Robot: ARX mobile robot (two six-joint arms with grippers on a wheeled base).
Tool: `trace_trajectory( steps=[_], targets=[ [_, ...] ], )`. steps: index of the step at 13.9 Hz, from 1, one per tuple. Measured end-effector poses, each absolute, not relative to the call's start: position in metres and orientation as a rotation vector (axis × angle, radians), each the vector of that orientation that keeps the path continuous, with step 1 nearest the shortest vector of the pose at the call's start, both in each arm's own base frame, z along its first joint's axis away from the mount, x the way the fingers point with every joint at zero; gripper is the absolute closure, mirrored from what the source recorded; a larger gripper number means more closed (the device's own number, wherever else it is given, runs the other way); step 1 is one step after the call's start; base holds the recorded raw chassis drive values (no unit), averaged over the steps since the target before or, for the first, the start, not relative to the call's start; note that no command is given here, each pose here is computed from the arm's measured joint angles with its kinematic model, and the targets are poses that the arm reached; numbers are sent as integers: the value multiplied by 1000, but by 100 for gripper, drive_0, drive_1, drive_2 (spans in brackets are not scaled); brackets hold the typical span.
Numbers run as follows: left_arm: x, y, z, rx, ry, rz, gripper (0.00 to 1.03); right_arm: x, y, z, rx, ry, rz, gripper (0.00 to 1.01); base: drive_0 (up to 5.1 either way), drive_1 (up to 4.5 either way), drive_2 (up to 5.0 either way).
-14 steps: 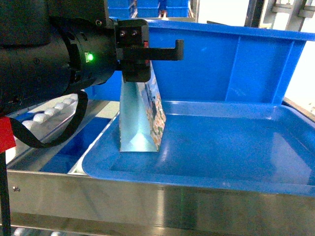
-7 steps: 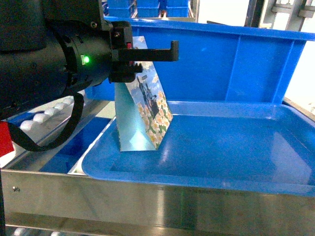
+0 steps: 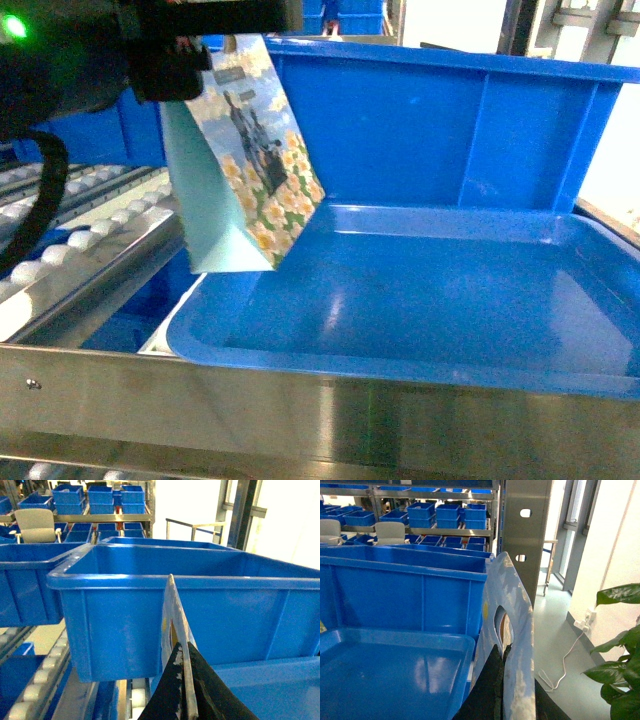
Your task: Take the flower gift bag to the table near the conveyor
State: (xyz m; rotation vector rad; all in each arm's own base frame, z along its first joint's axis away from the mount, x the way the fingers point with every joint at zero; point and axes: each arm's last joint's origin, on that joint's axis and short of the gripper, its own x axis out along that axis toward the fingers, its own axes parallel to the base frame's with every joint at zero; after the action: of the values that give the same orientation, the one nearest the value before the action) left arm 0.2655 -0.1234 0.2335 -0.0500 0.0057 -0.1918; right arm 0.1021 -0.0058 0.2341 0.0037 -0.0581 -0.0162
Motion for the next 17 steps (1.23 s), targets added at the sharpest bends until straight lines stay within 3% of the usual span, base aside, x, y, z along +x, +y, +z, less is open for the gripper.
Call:
trace_trajectory(
  steps=[4,10,15,17],
  targets=[
    [238,-98,257,70,-84,-164,101,102,-6,234,4,-58,-16,99,0,0,0],
    [180,-49,249,204,-117,-82,101,102,-6,234,4,-58,-16,99,0,0,0],
    [148,-38,244,272,-185,19,101,102,-6,234,4,-58,-16,99,0,0,0],
    [148,-38,243,273,-184,22,101,102,-6,234,4,-60,-16,99,-233,115,115]
  ],
)
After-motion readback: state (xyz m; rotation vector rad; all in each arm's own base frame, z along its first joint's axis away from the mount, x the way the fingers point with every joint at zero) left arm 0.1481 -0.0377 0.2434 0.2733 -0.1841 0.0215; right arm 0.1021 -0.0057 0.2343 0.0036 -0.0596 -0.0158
